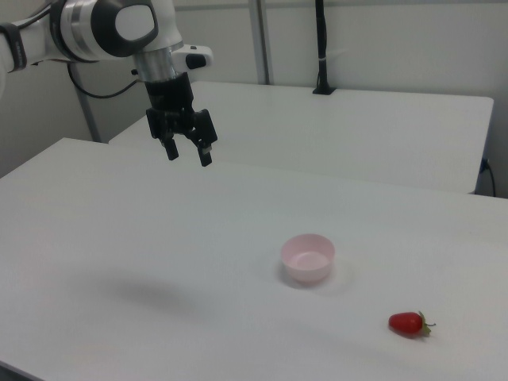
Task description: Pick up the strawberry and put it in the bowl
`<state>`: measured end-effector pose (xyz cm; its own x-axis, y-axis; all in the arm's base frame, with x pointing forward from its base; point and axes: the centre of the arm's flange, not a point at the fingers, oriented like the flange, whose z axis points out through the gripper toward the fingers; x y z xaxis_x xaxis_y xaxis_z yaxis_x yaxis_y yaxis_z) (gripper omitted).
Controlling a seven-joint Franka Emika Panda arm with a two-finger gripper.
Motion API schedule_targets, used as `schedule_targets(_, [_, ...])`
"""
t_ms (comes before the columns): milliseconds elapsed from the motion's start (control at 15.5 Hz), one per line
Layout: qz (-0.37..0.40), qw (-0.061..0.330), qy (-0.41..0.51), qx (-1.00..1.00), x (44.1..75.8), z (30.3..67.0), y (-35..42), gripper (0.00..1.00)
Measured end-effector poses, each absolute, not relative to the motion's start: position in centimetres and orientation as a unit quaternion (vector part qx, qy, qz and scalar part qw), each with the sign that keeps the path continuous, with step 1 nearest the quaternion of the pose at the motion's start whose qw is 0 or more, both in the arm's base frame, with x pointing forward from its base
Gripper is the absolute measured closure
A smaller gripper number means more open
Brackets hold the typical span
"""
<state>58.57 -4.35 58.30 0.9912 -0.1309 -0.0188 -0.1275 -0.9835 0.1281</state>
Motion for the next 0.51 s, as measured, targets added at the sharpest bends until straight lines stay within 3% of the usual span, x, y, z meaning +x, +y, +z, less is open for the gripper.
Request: schedule_targets(515, [-0.03, 0.064, -0.061, 0.996, 58.07, 58.26, -4.39, 0.0])
